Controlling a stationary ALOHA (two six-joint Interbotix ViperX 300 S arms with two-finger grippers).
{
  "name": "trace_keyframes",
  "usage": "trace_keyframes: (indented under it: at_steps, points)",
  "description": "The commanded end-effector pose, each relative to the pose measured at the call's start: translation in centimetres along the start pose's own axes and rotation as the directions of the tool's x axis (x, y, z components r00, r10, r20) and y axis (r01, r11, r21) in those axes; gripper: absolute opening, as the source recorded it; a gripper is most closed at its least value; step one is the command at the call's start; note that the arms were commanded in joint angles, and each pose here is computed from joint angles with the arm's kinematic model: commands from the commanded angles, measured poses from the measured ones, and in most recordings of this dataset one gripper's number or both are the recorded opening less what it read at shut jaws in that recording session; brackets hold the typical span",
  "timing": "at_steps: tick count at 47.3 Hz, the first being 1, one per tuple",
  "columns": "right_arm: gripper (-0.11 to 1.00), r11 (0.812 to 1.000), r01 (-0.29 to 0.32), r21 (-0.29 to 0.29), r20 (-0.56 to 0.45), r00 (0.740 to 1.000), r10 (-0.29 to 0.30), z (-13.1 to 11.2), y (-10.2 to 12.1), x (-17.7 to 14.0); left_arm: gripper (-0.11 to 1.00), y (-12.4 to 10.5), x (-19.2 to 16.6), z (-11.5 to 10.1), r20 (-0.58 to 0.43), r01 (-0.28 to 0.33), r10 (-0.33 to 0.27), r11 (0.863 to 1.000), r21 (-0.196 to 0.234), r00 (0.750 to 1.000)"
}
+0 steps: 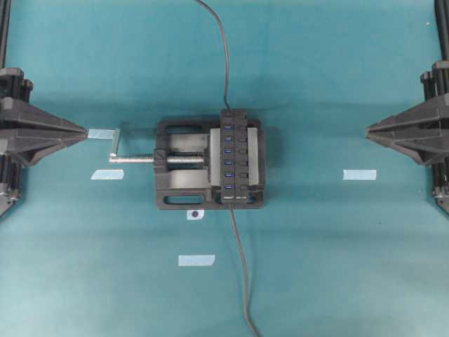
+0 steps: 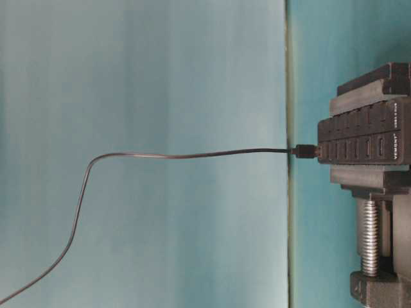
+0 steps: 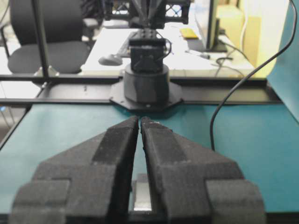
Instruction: Insert the USB into the front port of the fixed hub.
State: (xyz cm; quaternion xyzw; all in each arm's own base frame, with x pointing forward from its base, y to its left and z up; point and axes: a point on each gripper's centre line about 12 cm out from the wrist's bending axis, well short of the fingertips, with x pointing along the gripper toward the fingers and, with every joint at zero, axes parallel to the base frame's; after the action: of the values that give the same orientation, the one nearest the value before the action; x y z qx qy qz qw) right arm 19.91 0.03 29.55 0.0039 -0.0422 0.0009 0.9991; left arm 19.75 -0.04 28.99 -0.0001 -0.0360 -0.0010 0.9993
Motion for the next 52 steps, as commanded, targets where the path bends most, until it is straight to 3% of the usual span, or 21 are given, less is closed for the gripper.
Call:
trace_keyframes:
  at_steps: [1, 4, 7, 14, 32, 52]
  points:
    - [0.16, 1.0, 0.019, 0.01, 0.011, 1.0, -0.019, 0.1, -0.3, 0.0, 0.13, -0.1, 0.2, 0.3, 0.009, 0.008, -0.008, 1.0, -0.004, 1.0]
    - [0.15, 0.998, 0.036, 0.056, 0.009, 0.999, -0.037, -0.2, -0.6, -0.1, 0.07, -0.1, 0.2, 0.2, 0.005, 0.008, -0.008, 1.0, -0.004, 1.0]
    - [0.06, 0.992, 0.05, 0.112, 0.012, 0.999, -0.052, -0.2, -0.8, -0.2, 0.0, -0.1, 0.2, 0.1, -0.009, 0.007, -0.008, 1.0, -0.005, 1.0]
    - [-0.05, 0.983, 0.06, 0.176, 0.01, 0.998, -0.062, -0.2, -1.0, -0.3, 0.0, -0.1, 0.3, -0.2, -0.051, 0.007, -0.007, 1.0, -0.007, 0.999]
    - [-0.05, 0.98, 0.08, 0.183, -0.028, 0.997, -0.076, -0.5, -1.3, -0.4, 0.0, 0.0, -0.1, -0.7, -0.101, -0.001, 0.0, 1.0, -0.009, 0.995]
    - [-0.05, 0.972, 0.139, 0.187, -0.208, 0.973, -0.1, -1.1, -2.0, -0.2, 0.0, 0.2, 0.1, -0.8, -0.174, -0.014, 0.012, 1.0, -0.013, 0.985]
